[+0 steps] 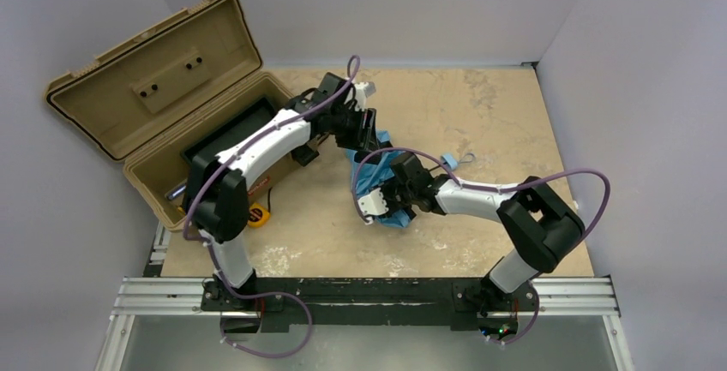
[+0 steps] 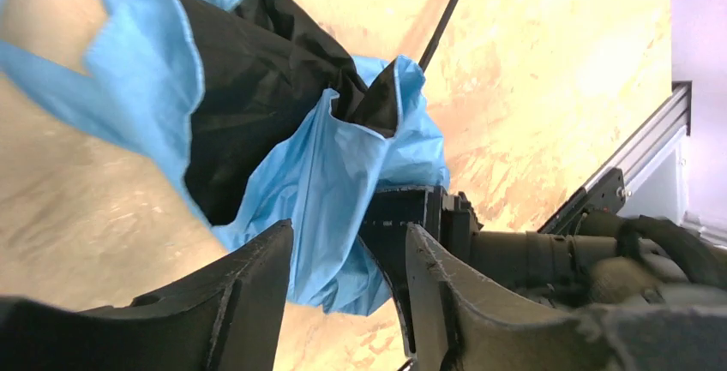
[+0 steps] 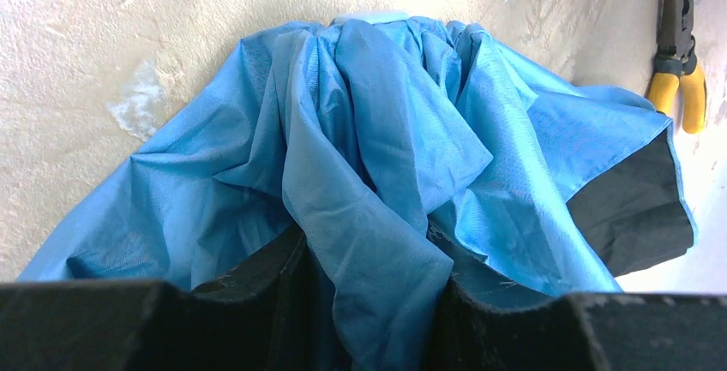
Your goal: Put away the umbrella
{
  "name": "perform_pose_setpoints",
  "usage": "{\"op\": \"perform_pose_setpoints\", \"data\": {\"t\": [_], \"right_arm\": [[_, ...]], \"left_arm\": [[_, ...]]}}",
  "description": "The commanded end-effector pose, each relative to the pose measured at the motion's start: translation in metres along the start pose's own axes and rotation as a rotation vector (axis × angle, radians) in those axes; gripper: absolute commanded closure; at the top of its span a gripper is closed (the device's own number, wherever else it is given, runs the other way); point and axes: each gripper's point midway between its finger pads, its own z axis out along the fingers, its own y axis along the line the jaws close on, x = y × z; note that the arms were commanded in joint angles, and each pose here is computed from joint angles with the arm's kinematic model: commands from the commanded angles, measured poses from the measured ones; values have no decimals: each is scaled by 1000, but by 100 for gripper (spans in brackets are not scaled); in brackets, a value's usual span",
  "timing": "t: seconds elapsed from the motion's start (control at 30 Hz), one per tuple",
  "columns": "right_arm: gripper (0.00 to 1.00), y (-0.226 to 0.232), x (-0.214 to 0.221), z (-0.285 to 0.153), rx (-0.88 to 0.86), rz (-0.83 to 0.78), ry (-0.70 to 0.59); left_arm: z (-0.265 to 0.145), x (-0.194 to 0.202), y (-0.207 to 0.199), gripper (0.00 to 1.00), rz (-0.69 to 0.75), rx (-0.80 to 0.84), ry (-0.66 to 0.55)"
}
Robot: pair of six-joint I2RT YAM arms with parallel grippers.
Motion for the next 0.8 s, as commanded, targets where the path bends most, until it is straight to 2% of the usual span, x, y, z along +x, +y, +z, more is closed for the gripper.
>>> {"op": "perform_pose_setpoints", "data": {"t": [0.0, 0.23, 0.47, 0.63, 0.77], "right_arm": [[76, 56, 19, -5, -194, 107, 50], [76, 52, 12, -6, -198, 118, 18], [76, 56, 9, -7, -212, 113, 5], [76, 59, 8, -7, -221, 116, -2], [76, 60, 8, -9, -222, 117, -5]], "left_arm": [[-31, -19, 13, 49, 53, -99, -157], [-3, 6, 53, 51, -27, -218, -111], [23, 3, 82, 55, -89, -321, -75], [43, 2, 84, 59, -124, -272, -35], [63, 14, 78, 72, -155, -194, 36]]}}
